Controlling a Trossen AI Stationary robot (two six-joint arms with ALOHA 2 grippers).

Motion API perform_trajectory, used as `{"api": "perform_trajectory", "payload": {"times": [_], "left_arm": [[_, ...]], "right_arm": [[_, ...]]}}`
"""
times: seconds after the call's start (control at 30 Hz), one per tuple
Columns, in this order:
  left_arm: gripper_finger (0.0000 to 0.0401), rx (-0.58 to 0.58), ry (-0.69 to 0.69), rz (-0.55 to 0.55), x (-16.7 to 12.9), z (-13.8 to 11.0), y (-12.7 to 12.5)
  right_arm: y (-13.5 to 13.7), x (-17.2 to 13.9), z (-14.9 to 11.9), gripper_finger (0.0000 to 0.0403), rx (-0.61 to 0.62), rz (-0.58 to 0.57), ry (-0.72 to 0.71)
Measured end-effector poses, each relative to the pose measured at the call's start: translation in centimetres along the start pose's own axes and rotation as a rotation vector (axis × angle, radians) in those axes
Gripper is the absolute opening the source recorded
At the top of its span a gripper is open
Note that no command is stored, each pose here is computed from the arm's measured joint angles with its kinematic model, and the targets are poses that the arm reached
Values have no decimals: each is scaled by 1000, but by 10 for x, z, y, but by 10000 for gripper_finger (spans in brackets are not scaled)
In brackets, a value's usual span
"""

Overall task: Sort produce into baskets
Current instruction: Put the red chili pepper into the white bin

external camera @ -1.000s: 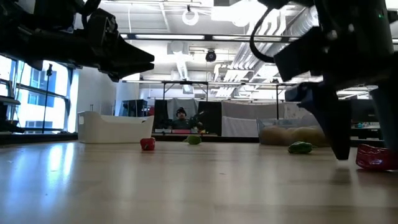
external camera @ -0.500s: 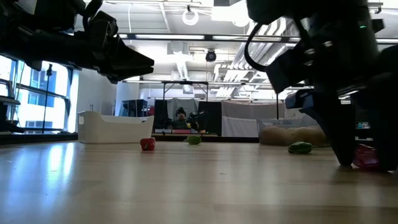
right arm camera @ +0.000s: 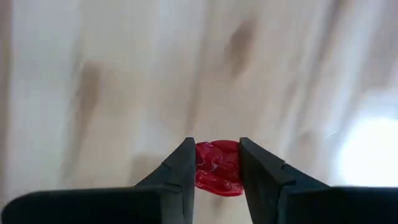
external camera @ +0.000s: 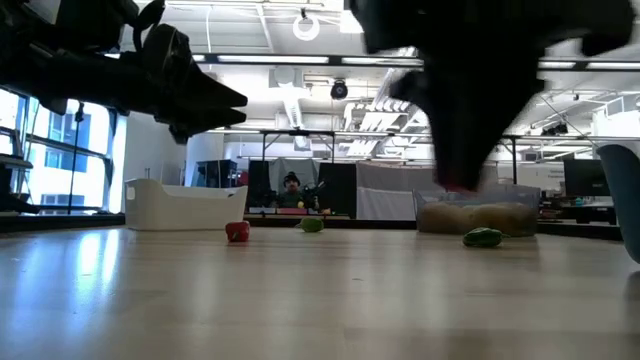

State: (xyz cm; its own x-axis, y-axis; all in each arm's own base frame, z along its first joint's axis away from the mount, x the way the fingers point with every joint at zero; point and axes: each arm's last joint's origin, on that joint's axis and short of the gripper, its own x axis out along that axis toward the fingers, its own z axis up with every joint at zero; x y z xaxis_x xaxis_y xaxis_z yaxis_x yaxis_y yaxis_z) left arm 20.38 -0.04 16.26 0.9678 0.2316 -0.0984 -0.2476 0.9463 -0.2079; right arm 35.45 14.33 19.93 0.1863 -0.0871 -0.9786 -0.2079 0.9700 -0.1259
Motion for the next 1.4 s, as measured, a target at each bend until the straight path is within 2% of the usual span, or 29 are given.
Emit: {"api": "perform_trajectory", "payload": {"times": [0.17,0.37,0.47,0.57,0.73,0.93,1.23,1.4], "left_arm": [[181,-96,6,-19,0,0,0],[181,-232,65,-189,1,2,-7],[181,-246,113,-263,5,5,-15],[182,-235,156,-268,10,9,-22],[182,-147,173,-289,16,18,-34],[182,-76,145,-317,17,22,-39],[163,-34,130,-424,14,24,-46],[182,-36,131,-474,14,25,-47]], "right_arm": [[-18,-9,21,90,-14,-207,-175],[-22,-16,38,90,-159,-469,-317],[-24,-21,47,90,-210,-587,-378],[-25,-27,56,90,-268,-676,-430],[-24,-37,67,90,-310,-741,-528],[-22,-40,70,90,-355,-760,-548],[-17,-43,72,90,-363,-749,-588],[-13,-46,73,90,-386,-758,-607]]}}
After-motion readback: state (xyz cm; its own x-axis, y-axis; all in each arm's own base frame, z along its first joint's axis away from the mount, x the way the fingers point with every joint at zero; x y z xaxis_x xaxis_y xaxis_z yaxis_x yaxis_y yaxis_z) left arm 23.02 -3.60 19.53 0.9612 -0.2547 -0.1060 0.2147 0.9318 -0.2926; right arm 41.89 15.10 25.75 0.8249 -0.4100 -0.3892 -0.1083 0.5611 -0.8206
